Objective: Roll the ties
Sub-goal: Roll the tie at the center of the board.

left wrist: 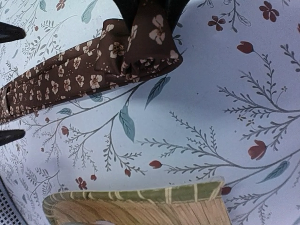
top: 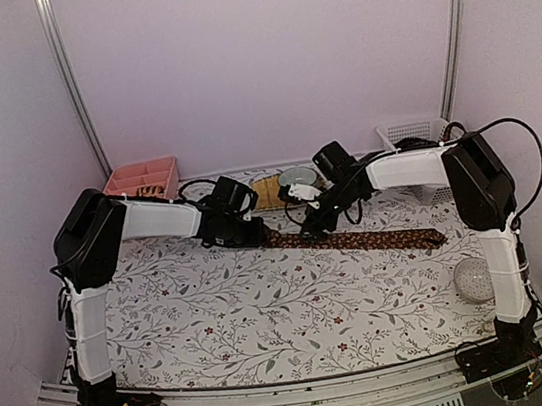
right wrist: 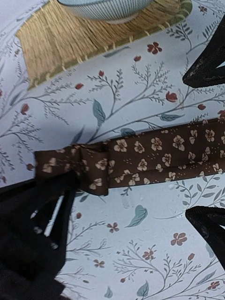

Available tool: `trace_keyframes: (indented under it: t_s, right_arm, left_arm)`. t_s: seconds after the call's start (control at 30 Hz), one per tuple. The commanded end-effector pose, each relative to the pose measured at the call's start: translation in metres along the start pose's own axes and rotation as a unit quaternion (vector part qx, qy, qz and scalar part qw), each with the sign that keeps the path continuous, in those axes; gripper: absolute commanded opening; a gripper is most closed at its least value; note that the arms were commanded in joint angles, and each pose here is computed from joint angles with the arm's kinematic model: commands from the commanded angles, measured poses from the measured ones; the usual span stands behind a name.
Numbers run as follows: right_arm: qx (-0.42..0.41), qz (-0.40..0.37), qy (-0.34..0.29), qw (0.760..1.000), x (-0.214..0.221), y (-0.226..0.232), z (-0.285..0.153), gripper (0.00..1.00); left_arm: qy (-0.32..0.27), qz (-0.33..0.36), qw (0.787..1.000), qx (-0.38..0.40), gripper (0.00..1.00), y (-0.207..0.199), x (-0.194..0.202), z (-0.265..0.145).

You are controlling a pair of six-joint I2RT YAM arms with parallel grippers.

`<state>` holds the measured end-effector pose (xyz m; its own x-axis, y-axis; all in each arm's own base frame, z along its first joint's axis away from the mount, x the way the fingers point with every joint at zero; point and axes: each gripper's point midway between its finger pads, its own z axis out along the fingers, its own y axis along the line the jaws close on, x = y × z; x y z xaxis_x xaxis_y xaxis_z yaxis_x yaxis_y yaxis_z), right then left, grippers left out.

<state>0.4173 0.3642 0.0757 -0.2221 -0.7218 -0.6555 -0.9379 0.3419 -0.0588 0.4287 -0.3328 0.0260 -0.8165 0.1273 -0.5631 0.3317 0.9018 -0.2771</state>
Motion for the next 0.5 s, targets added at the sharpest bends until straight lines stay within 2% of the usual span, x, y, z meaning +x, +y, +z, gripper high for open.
trace_keyframes:
  t_s: [0.0, 0.27, 0.37, 0.47]
  right_arm:
    - [-0.022, -0.006, 0.092, 0.995, 0.063, 0.016, 0.044, 0.87]
    - [-0.027, -0.005, 0.142, 0.99, 0.084, 0.023, 0.057, 0.83]
    - [-0.036, 0.004, 0.177, 0.984, 0.106, 0.03, 0.068, 0.77]
    - [-0.04, 0.008, 0.183, 0.982, 0.11, 0.034, 0.066, 0.66]
  left_arm:
    - [-0.01, -0.011, 1.0, 0.017, 0.09, 0.001, -0.008, -0.012]
    - [-0.009, -0.014, 1.0, 0.027, 0.09, -0.001, -0.008, -0.013]
    - [-0.01, -0.014, 1.0, 0.026, 0.09, 0.0, -0.01, -0.014]
    - [-0.014, -0.014, 1.0, 0.022, 0.09, 0.001, -0.012, -0.016]
